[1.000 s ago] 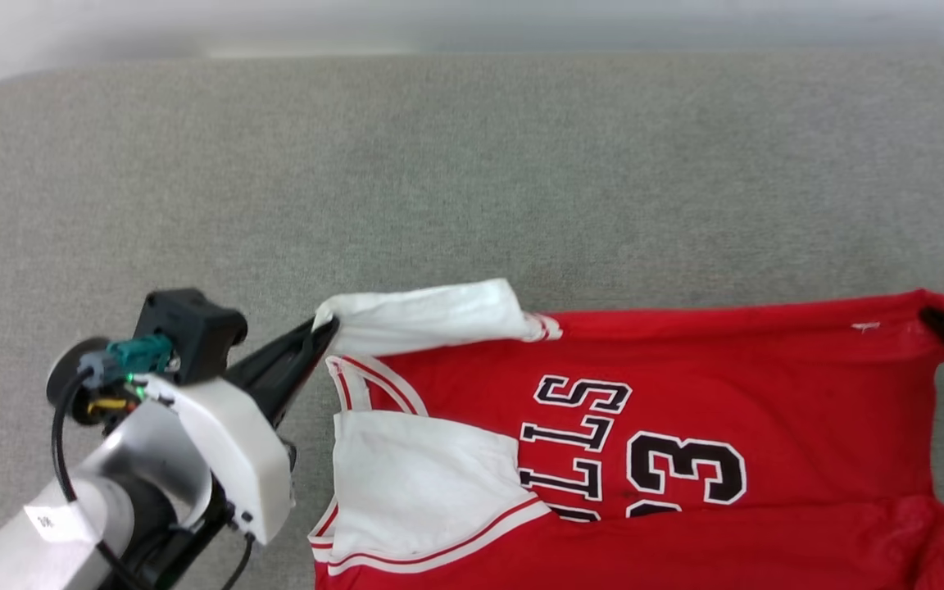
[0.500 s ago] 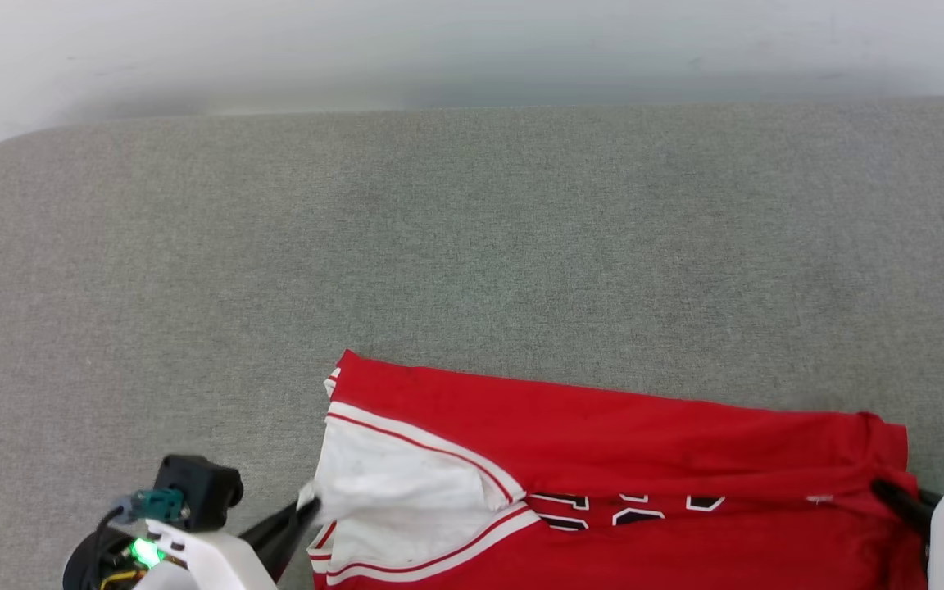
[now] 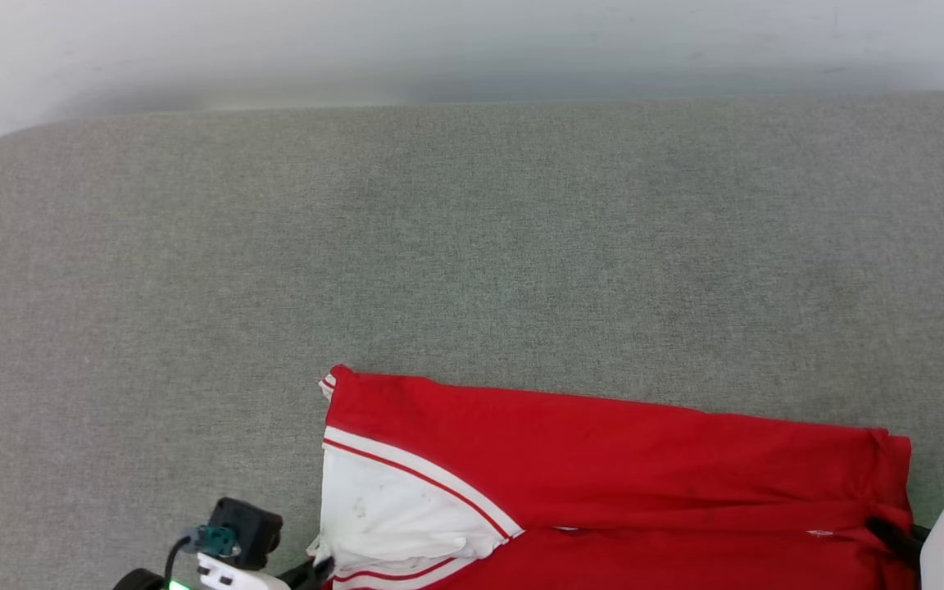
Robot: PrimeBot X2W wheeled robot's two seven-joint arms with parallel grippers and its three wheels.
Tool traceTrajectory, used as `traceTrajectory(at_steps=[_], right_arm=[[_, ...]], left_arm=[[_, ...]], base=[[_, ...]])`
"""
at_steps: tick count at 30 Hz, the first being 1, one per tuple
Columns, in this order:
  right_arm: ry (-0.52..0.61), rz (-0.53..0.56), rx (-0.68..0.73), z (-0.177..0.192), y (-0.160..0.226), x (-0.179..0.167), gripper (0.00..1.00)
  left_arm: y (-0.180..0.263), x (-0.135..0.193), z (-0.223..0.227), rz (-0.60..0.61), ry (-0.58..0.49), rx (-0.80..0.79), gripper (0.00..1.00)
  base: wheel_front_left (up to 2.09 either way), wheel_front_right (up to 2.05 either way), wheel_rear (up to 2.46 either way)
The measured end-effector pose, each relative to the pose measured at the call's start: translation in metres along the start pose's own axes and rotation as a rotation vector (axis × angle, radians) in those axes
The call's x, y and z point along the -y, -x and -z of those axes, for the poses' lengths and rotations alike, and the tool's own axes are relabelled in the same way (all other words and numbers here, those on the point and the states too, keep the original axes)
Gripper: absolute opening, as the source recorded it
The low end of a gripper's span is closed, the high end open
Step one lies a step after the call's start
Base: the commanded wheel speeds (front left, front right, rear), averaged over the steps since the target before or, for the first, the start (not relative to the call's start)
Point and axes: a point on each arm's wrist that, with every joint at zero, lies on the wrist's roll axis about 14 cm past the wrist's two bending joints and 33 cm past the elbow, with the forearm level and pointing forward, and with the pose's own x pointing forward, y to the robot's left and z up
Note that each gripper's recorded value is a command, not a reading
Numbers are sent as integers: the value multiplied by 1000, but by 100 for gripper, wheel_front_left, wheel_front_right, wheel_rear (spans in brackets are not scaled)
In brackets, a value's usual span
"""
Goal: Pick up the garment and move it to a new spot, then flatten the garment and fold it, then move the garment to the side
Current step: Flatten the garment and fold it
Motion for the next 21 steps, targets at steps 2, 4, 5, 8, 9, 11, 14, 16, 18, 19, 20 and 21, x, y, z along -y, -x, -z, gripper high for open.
traceTrajectory(at_steps=[2,4,5,8,9,11,14,16,18,19,20,21], right_arm=[[-1,-9,3,1,-1,-2,0],[-5,-13,9,1,-2,-2,8],[-1,-12,21,0,-2,-2,50],[0,0,59,-6,1,1,100],[-3,-1,60,-5,2,1,100],[-9,-6,91,-10,6,-1,100],[-6,-4,151,-25,16,0,100],[-15,-8,212,-39,25,0,100],[-42,-20,289,-57,35,-2,100],[-64,-28,321,-64,40,-3,100],[-81,-31,344,-68,43,-3,100],[-94,-34,361,-72,46,-3,100]], left_arm=[[-3,4,5,13,7,-9,0],[-5,5,8,17,7,-15,1],[-6,5,9,16,8,-16,48],[-6,4,8,11,1,6,100],[-5,4,5,8,-2,23,100],[-3,3,-2,3,-3,67,100],[1,5,-26,-3,1,186,100],[6,5,-47,-13,-3,291,100],[13,4,-72,-24,7,408,100],[18,4,-82,-30,5,465,100],[23,1,-91,-50,-4,519,100],[29,-4,-100,-74,-14,572,100]], base=[[0,0,0],[0,0,0],[0,0,0],[0,0,0],[0,0,0],[0,0,0],[0,0,0],[0,0,0],[0,0,0],[0,0,0],[0,0,0],[0,0,0]])
